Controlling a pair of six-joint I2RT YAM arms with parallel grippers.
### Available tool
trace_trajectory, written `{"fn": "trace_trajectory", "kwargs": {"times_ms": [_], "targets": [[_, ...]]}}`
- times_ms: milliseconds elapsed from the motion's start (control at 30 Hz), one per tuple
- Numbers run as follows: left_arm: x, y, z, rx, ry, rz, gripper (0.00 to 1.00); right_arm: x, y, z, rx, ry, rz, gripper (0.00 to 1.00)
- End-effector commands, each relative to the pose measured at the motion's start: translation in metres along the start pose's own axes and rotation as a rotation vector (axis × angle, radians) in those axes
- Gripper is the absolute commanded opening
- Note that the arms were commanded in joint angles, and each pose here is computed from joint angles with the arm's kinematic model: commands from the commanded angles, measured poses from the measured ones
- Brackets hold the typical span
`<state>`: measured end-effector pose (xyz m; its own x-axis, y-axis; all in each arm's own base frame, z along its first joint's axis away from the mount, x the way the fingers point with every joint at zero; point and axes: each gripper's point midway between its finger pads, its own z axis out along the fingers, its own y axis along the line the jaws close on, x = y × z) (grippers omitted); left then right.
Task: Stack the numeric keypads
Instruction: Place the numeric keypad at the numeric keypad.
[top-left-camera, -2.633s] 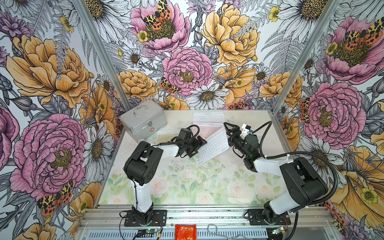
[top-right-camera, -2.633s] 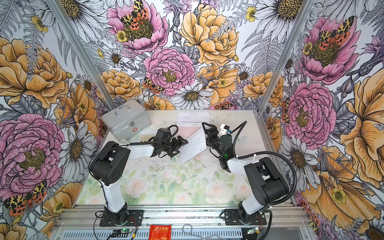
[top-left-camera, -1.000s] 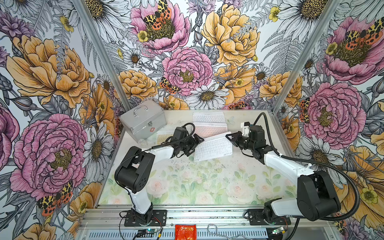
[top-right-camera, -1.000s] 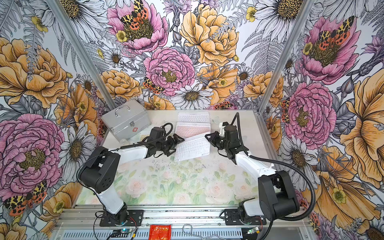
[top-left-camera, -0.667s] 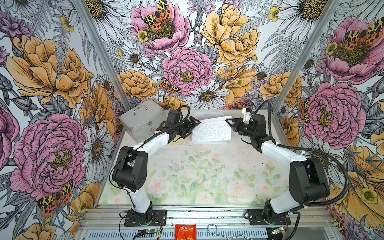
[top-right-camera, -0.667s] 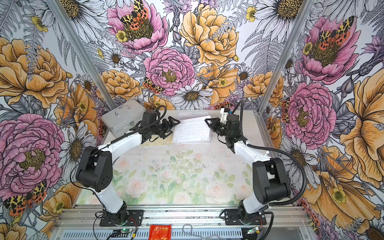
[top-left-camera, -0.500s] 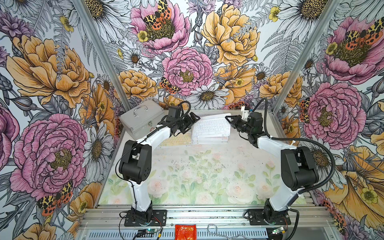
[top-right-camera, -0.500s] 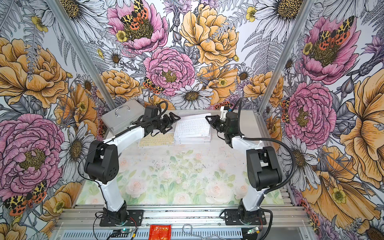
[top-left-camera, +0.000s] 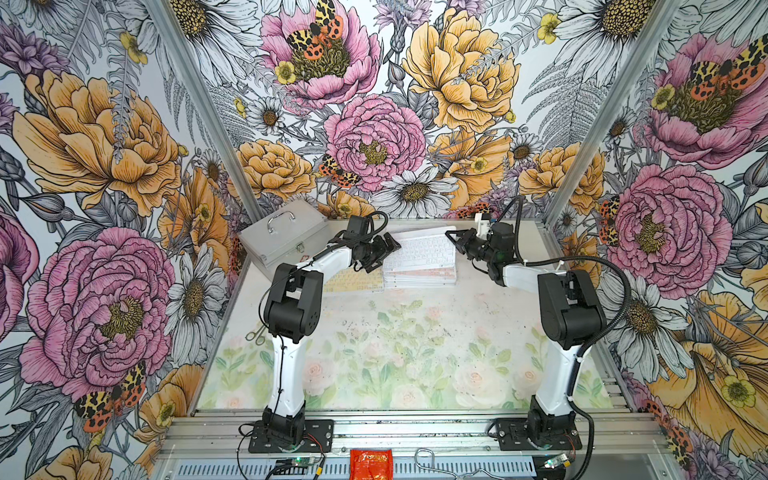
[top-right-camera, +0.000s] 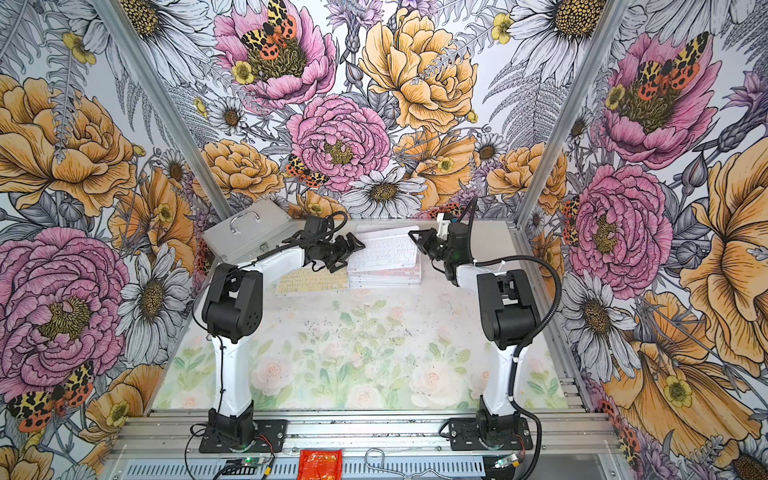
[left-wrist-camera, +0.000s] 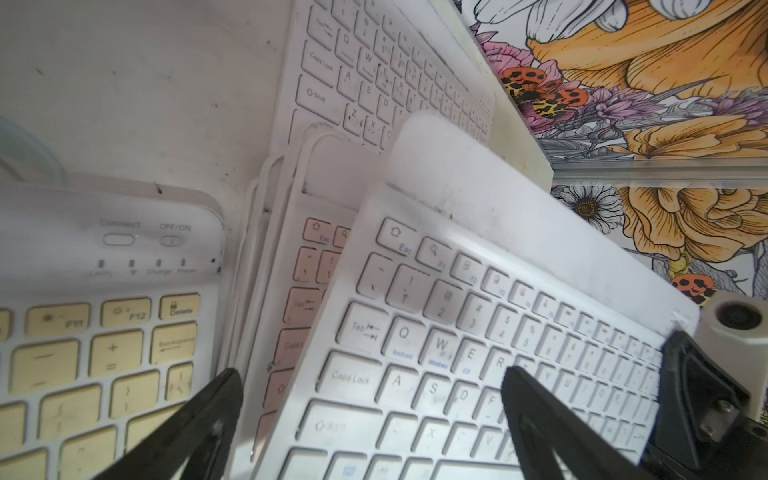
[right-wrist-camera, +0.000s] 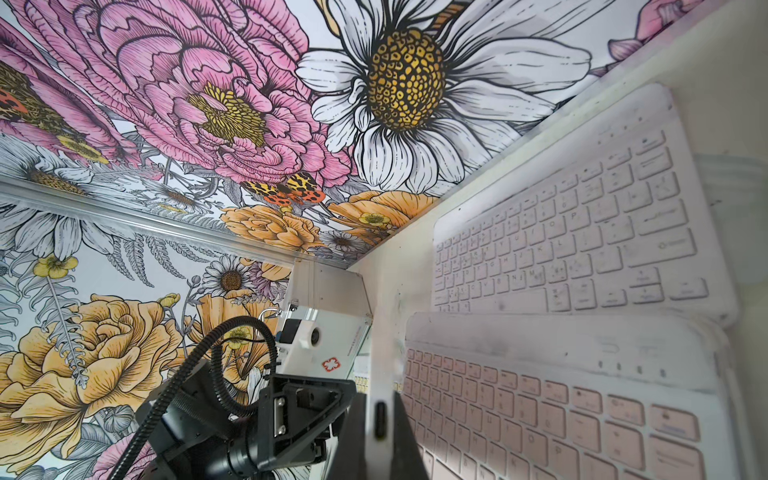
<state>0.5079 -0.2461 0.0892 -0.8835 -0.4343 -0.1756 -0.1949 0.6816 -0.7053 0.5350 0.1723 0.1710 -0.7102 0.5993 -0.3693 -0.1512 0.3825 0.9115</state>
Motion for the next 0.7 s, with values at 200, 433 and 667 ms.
{"fn": "trace_trajectory", "kwargs": {"times_ms": [200,433,667], "targets": [[-0.006,-0.004,0.006,-0.002,-0.006,0.025,0.99,-0.009,-0.009,0.007,-0.051,0.008,-0.006,0.00],[-0.003,-0.001,0.011,-0.007,0.004,0.021,0.99,-0.007,-0.028,0.011,-0.031,0.024,0.011,0.03],[0.000,-0.002,0.014,-0.009,0.011,0.020,0.99,-0.004,-0.043,0.014,0.010,0.051,0.003,0.06]]}}
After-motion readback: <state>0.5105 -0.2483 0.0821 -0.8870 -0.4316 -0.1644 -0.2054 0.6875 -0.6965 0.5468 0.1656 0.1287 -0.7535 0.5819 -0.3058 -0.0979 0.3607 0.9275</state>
